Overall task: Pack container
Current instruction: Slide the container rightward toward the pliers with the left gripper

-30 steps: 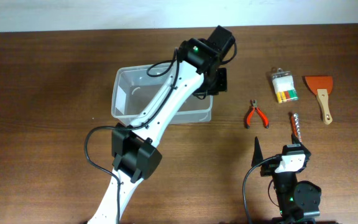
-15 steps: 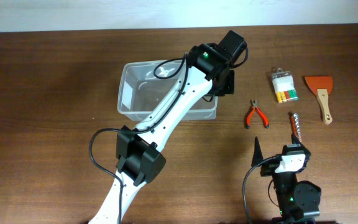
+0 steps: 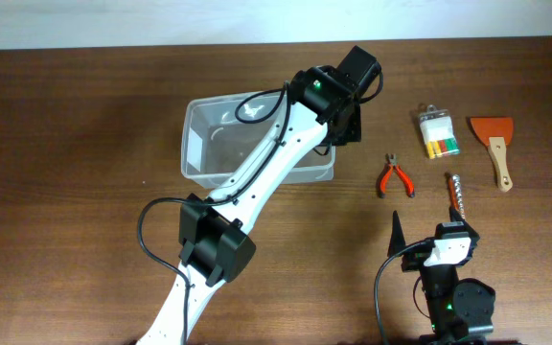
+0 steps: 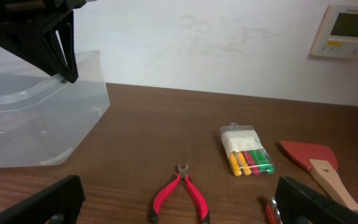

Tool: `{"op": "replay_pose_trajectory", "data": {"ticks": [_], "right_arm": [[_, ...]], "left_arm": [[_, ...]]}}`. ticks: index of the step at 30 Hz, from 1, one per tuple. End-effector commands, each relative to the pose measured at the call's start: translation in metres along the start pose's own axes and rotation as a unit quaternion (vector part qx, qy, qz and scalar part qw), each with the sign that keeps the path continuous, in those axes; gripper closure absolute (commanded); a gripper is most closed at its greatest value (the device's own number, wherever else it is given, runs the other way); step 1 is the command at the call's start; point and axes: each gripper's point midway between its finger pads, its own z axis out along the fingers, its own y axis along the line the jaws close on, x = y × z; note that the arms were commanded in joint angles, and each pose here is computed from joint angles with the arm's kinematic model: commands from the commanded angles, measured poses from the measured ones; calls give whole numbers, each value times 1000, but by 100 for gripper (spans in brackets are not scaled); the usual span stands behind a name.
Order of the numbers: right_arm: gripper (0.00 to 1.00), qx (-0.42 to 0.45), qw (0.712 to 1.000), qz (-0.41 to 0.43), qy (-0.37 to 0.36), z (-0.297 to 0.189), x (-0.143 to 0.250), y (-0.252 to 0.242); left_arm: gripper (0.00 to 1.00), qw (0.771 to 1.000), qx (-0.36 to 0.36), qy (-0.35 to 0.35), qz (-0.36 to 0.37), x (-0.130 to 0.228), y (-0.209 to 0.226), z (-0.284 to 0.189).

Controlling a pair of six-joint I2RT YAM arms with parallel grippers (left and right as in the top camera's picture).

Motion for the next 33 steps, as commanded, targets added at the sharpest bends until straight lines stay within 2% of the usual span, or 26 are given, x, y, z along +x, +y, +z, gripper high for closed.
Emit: {"op": "replay_pose_trajectory", "data": {"ticks": [1, 6, 21, 33], "right_arm": [[1, 10, 1000, 2, 3, 0, 3, -4], [1, 10, 1000, 2, 3, 0, 3, -4], [1, 10, 1000, 2, 3, 0, 3, -4], [1, 10, 1000, 2, 3, 0, 3, -4]], "left_arm": [[98, 1000, -6, 1, -4, 3, -6, 17], [98, 1000, -13, 16, 8, 16, -13, 34], [98, 1000, 8, -7, -6, 9, -28, 35], [98, 1000, 9, -8, 7, 18, -40, 35]]}}
